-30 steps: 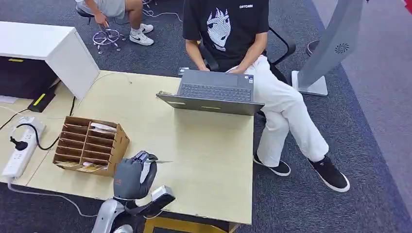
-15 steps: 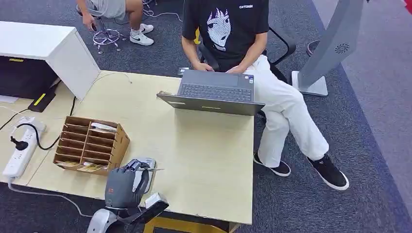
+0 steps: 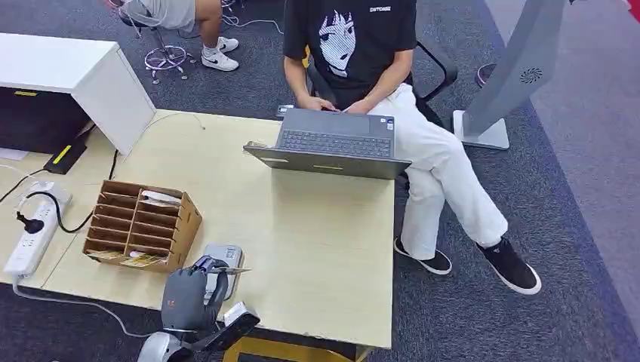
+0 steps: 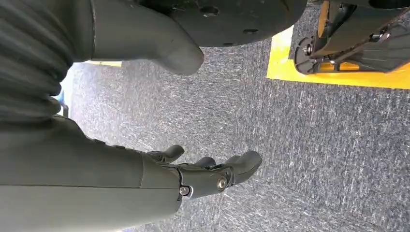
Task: Pass the card to the sensor for recognition and then transmit it.
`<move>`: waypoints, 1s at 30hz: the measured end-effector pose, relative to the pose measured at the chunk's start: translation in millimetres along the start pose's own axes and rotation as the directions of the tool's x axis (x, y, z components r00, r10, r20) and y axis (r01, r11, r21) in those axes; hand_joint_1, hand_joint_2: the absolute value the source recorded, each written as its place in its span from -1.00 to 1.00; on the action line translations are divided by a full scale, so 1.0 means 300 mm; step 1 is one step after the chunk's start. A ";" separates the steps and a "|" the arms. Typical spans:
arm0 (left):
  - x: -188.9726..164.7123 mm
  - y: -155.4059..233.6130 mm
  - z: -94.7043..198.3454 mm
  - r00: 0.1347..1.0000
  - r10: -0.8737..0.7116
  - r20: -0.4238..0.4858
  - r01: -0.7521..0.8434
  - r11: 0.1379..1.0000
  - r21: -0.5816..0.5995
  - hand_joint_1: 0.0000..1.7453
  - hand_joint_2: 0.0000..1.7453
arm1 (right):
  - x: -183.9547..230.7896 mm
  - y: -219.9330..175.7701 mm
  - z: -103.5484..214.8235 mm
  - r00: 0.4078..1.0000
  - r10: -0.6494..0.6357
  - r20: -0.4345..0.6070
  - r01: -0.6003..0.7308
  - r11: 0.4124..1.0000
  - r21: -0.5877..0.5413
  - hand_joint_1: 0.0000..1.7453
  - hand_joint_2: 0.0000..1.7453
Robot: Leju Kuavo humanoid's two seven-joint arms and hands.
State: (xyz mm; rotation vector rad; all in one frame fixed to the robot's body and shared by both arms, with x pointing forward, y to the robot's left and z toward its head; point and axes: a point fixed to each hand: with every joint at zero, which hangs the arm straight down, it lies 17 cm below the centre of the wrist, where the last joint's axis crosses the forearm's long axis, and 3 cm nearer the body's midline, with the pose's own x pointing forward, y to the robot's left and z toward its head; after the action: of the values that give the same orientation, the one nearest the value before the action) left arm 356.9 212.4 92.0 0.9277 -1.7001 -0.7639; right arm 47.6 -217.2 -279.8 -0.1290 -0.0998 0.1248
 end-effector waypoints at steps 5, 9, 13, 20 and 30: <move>-0.101 -0.008 -0.001 0.996 -0.079 -0.040 0.079 0.997 0.021 1.00 1.00 | 0.000 0.002 0.000 1.000 0.005 0.001 -0.005 1.000 0.003 -1.00 1.00; -0.190 -0.015 -0.003 0.989 -0.131 -0.069 0.133 0.991 0.017 1.00 1.00 | 0.000 0.002 0.000 1.000 0.004 0.001 -0.004 1.000 0.003 -1.00 1.00; -0.221 -0.015 -0.011 0.983 -0.159 -0.089 0.162 0.987 0.024 1.00 1.00 | 0.000 0.002 0.000 1.000 0.003 0.000 -0.003 1.000 0.003 -1.00 1.00; -0.269 0.000 -0.025 0.949 -0.294 -0.118 0.298 0.954 0.020 1.00 1.00 | 0.000 0.002 0.000 1.000 0.003 0.001 -0.003 1.000 0.003 -1.00 1.00; -0.357 0.014 -0.017 0.926 -0.336 -0.170 0.342 0.940 0.006 1.00 1.00 | -0.001 0.002 0.000 1.000 0.003 0.000 -0.003 1.000 0.002 -1.00 1.00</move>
State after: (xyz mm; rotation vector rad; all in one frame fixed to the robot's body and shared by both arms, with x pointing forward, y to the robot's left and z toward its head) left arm 381.6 306.4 46.8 1.2967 -1.4272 -0.8574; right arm 47.2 -216.8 -279.8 -0.1268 -0.0995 0.1275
